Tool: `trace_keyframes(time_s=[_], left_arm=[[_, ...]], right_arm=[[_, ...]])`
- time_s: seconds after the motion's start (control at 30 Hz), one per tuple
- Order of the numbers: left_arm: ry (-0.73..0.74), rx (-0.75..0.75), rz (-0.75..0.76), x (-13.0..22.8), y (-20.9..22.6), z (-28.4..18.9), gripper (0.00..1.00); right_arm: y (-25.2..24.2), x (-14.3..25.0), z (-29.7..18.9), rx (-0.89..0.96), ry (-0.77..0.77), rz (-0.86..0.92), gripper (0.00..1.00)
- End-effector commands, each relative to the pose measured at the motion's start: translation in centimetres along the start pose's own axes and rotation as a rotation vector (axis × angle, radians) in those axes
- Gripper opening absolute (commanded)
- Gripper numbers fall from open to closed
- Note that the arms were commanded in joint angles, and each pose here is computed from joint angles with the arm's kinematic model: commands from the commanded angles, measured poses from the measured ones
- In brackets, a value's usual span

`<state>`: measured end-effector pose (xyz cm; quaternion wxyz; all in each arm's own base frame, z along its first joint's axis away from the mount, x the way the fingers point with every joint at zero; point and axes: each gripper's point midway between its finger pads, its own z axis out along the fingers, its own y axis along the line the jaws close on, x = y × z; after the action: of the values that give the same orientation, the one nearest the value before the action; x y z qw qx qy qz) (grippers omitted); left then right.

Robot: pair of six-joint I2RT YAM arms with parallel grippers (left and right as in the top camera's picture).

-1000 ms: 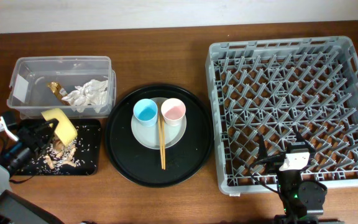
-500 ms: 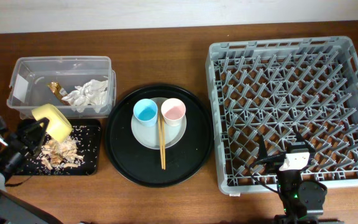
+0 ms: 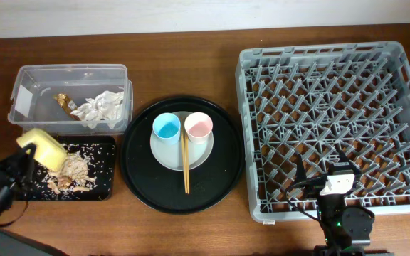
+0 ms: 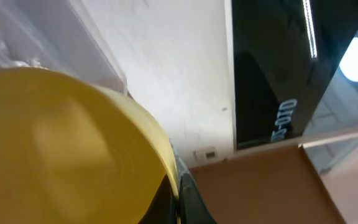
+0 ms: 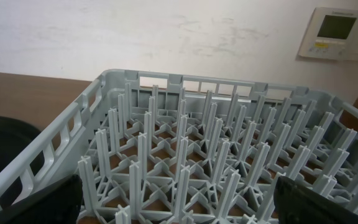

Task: Sort waste into correct bins and load items into the dishwasher rack
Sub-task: 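Lift the yellow bowl over the black tray and tip out the shells, then set the empty yellow bowl back on the round tray, withdraw left gripper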

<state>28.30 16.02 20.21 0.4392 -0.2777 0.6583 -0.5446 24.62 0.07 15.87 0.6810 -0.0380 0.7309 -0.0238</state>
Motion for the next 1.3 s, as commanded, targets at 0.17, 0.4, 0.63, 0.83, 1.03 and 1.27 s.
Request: trace_keyframes(time_s=[0.17,0.4,0.63,0.83,1.03,1.27], left_arm=[[0.061,-0.041,0.053,0.9,1.1,1.7,0.00],[0.465,-0.161,0.107,11.0,1.4,9.7,0.00],[1.011,-0.720,0.547,26.5,5.7,11.9,0.00],[1.044,-0.975,0.721,31.6,6.0,10.7,0.01],[1.046,-1.115,0.798,32.1,6.4,8.4,0.06],[0.934,-1.098,0.826,30.0,4.9,10.6,0.56]], right_arm=[[0.2,0.2,0.0,-0.007,0.001,-0.008,0.98],[0.2,0.2,0.0,-0.007,0.001,-0.007,0.98],[0.2,0.2,0.0,-0.008,0.001,-0.007,0.98],[0.2,0.2,0.0,-0.008,0.001,-0.007,0.98],[0.2,0.2,0.0,-0.007,0.001,-0.007,0.98],[0.2,0.2,0.0,-0.007,0.001,-0.007,0.99]])
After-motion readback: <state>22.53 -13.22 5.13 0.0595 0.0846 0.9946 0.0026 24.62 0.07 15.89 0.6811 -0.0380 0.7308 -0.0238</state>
